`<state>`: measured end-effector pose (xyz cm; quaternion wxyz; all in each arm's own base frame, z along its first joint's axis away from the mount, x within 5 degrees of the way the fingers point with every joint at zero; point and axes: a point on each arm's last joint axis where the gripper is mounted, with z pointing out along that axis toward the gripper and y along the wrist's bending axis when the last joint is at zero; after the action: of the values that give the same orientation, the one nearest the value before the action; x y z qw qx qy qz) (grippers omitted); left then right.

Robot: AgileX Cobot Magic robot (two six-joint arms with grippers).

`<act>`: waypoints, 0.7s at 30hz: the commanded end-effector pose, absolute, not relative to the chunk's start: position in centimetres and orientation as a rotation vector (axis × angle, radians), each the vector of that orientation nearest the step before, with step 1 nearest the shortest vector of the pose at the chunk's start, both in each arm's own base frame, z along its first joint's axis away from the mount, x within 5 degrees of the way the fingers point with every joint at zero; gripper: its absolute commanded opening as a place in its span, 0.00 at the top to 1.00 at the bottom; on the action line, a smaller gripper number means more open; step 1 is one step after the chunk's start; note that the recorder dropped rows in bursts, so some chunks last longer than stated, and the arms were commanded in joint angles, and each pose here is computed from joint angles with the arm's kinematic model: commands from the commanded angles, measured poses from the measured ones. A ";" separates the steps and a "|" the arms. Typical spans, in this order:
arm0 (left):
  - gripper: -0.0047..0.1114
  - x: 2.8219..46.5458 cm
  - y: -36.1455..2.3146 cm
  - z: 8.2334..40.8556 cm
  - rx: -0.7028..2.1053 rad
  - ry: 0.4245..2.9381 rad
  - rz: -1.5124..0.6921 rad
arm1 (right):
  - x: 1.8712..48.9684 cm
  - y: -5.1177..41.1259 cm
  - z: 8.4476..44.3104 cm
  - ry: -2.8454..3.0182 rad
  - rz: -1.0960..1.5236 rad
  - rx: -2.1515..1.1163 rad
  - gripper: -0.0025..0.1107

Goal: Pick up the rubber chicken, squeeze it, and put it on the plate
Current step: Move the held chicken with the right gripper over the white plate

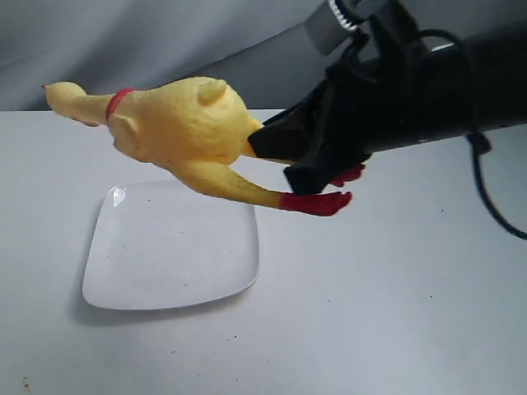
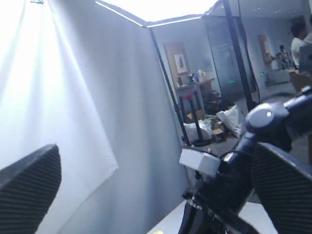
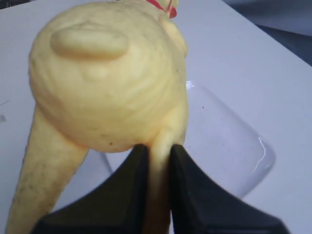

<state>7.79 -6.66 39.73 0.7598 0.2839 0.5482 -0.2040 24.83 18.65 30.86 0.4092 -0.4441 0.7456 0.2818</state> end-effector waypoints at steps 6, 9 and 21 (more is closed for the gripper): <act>0.08 7.6 -5.5 40.2 0.515 1.202 -0.395 | 30.0 22.7 19.4 1.987 0.721 -1.115 0.98; 0.08 7.6 -5.5 40.2 0.515 1.202 -0.395 | 30.5 23.4 18.1 1.940 0.791 -1.090 0.98; 0.08 7.8 -5.2 40.1 0.485 1.218 -0.367 | 31.7 22.4 13.0 2.161 0.585 -1.066 0.80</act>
<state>7.74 -5.51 39.96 0.7745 0.2412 0.5583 -0.1739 31.47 22.51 13.38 0.3293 -0.4222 0.8120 0.2324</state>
